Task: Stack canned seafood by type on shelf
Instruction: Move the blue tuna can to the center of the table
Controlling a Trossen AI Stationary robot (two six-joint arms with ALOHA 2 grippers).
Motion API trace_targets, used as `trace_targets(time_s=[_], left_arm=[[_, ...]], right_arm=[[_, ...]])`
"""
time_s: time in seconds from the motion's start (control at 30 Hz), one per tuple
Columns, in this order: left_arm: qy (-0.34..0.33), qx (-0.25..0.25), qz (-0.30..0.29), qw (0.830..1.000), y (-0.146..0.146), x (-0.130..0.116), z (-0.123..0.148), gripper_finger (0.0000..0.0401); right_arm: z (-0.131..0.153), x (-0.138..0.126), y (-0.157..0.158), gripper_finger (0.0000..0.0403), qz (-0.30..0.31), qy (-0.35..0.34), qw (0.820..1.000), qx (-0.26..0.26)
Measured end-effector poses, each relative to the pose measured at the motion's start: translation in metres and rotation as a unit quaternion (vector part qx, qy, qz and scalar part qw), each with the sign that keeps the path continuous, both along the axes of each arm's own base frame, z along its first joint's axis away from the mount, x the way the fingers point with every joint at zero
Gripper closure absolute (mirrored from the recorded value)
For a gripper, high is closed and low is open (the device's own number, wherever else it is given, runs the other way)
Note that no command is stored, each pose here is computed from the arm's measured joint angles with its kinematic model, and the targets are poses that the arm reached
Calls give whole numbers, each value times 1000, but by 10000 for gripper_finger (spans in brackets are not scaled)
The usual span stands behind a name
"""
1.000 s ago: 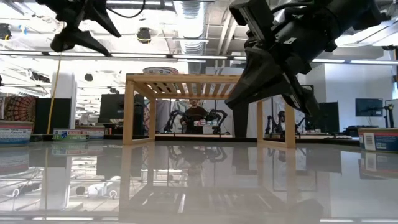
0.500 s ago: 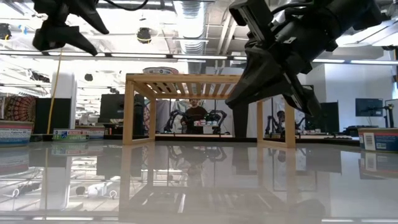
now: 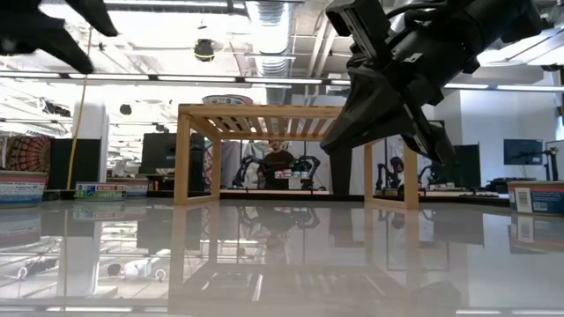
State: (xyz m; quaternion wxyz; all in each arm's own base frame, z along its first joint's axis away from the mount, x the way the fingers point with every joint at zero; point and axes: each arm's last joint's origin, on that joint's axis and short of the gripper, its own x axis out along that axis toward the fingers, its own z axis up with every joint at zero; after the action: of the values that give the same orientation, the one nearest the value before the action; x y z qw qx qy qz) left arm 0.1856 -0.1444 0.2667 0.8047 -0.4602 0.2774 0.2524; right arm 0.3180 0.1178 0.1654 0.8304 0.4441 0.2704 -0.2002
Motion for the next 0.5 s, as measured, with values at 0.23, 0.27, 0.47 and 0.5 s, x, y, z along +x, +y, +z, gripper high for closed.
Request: trace_targets(time_s=[0.23,0.27,0.47,0.5], left_arm=[[127,23,42,991,-28,14,16,205],[149,25,57,987,-29,14,19,205],[251,55,191,947,-16,1,25,205],[255,49,200,945,-12,-1,23,205]], right_arm=[[0,-4,12,376,45,6,999,-15],[0,-5,13,376,54,6,998,-22],[0,-7,17,376,82,9,995,-49],[0,-7,17,376,82,8,995,-49]])
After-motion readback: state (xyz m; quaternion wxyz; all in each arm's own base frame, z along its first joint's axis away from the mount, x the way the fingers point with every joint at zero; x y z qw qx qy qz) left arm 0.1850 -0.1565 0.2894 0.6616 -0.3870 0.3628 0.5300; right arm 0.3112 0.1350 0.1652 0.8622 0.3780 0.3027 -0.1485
